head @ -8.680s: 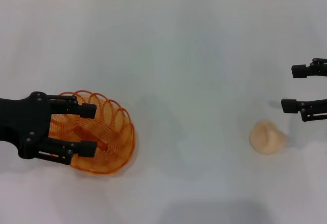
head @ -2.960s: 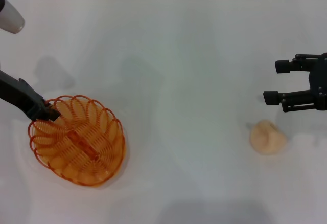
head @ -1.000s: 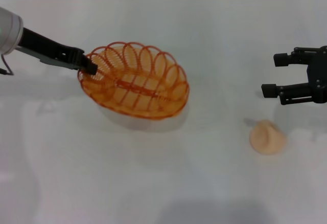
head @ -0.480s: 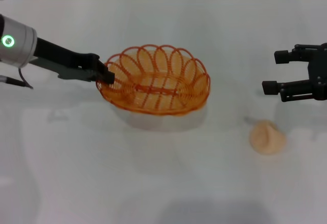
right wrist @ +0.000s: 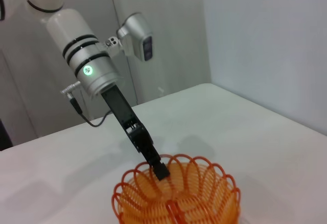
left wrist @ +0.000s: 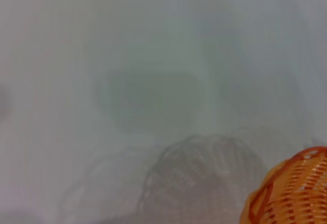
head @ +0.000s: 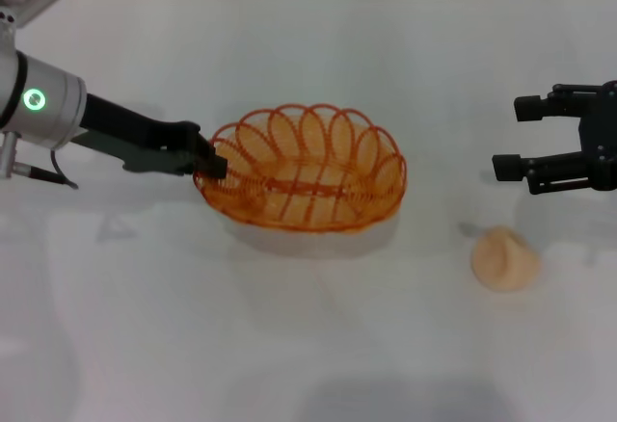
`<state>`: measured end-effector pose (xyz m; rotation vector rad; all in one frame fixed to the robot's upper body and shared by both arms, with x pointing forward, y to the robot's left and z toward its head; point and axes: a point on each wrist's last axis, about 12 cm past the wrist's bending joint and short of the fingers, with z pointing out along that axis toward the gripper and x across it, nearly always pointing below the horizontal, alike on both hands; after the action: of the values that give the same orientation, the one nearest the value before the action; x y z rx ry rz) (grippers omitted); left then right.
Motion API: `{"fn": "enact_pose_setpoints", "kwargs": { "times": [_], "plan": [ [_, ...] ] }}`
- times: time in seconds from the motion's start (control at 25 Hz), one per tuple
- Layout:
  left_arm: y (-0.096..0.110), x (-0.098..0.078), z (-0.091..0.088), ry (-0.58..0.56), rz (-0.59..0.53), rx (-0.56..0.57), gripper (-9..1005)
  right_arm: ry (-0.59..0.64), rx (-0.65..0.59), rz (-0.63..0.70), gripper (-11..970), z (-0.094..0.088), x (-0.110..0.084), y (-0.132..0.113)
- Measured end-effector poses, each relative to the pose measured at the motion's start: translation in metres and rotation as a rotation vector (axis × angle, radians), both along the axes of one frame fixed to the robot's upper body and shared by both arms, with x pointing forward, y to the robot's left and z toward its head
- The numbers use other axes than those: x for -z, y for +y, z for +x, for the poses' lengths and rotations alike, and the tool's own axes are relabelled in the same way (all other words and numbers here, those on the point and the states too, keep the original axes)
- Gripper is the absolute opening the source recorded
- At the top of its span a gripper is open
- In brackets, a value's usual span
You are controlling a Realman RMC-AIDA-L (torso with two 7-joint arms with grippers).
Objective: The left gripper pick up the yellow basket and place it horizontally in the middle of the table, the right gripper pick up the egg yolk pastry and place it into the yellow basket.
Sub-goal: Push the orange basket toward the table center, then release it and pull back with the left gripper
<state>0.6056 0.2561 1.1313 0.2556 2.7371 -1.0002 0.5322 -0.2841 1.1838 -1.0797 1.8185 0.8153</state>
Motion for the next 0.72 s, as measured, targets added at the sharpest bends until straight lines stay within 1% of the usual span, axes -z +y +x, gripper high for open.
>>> {"fn": "enact_pose_setpoints", "kwargs": {
  "times": [0.36,0.72],
  "plan": [
    [0.011,0.001,0.003,0.034,0.062,-0.05,82,0.003,-0.014,-0.002,857,-0.001,0.001,0.001],
    [0.006,0.003,0.006,0.028,0.087,-0.049,82,-0.001,-0.025,-0.005,856,0.0,0.0,0.004]
  ]
}}
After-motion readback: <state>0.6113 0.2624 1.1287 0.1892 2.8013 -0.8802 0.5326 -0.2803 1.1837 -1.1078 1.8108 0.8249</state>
